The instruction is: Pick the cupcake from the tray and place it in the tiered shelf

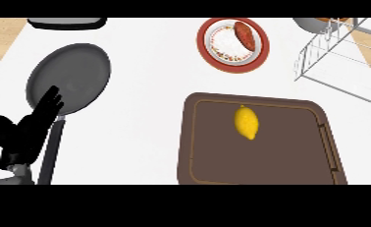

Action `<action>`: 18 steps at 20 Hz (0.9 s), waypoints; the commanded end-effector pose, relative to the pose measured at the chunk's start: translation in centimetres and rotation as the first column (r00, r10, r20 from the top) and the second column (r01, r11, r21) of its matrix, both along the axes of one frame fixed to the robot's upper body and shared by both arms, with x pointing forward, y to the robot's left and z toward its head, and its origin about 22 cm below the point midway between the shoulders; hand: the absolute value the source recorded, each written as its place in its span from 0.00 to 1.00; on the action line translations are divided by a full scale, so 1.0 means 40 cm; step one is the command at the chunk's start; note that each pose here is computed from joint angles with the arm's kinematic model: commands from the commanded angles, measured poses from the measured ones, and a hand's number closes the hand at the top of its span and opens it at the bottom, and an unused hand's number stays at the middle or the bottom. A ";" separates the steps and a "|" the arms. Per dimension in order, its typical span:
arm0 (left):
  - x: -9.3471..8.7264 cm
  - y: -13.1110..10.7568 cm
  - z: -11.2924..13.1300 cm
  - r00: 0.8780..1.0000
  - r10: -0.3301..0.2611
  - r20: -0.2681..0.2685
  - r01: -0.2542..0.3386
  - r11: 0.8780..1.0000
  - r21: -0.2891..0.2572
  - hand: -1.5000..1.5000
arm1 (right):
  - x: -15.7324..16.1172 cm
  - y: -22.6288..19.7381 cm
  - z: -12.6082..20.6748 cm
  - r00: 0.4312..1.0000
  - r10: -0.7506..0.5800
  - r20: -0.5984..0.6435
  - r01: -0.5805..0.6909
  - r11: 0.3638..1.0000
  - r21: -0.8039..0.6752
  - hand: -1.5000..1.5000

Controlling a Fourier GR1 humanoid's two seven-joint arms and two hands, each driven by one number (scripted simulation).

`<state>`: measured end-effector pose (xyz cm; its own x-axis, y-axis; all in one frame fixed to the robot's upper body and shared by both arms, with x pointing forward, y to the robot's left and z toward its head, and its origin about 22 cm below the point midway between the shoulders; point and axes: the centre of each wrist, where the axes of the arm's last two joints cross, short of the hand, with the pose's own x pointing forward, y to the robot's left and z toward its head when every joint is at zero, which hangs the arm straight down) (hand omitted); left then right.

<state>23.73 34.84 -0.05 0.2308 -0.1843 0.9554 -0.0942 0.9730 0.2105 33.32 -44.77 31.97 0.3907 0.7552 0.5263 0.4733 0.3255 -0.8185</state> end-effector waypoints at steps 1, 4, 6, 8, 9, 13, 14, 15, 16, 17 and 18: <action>0.015 -0.014 -0.016 1.000 0.011 -0.007 -0.011 1.000 0.001 0.50 | -0.002 -0.071 -0.047 0.998 -0.008 -0.054 0.005 0.999 -0.046 0.00; -0.006 0.006 -0.014 1.000 0.005 -0.020 -0.005 1.000 0.003 0.50 | 0.050 -0.041 -0.066 0.998 0.008 -0.058 -0.013 0.996 -0.089 0.00; 0.035 -0.023 -0.012 1.000 0.017 0.003 -0.017 1.000 0.000 0.50 | 0.032 -0.082 -0.057 0.999 0.035 -0.032 -0.037 0.997 -0.066 0.00; -0.023 0.001 -0.046 1.000 0.022 -0.007 -0.022 1.000 0.004 0.50 | 0.033 -0.088 -0.085 0.999 0.042 0.026 -0.042 0.999 -0.001 0.00; 0.017 -0.047 -0.007 1.000 0.006 0.009 -0.006 1.000 -0.008 0.50 | 0.036 -0.060 -0.087 0.997 0.061 0.038 -0.061 0.998 0.004 0.00; -0.005 0.026 0.007 1.000 0.020 0.003 -0.020 1.000 0.006 0.50 | 0.022 -0.105 -0.030 0.991 0.088 0.101 -0.099 0.989 0.112 0.00; -0.004 -0.014 0.011 1.000 0.002 -0.005 -0.002 1.000 -0.007 0.50 | 0.030 -0.095 -0.026 0.989 0.074 0.126 -0.093 0.983 0.158 0.00; 0.005 0.041 0.007 1.000 0.024 -0.017 -0.024 1.000 0.002 0.50 | 0.030 -0.096 -0.062 0.989 0.089 0.118 -0.112 0.971 0.211 0.00; -0.014 0.009 0.000 1.000 -0.013 -0.008 0.013 1.000 -0.007 0.50 | 0.033 -0.093 -0.034 0.983 0.088 0.160 -0.126 0.962 0.243 0.00; -0.050 0.017 -0.046 1.000 0.015 -0.004 -0.015 1.000 0.012 0.50 | 0.001 -0.142 -0.023 0.985 0.069 0.156 -0.110 0.956 0.272 0.00; 0.011 -0.037 0.008 1.000 0.027 -0.001 -0.027 1.000 0.008 0.50 | 0.008 -0.128 -0.026 0.983 0.076 0.170 -0.126 0.942 0.311 0.00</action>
<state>23.38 34.90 -0.31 0.2372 -0.1835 0.9540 -0.1056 0.9713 0.2131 34.17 -48.99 30.54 0.2592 0.6578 0.7072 0.5215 0.5210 -0.6757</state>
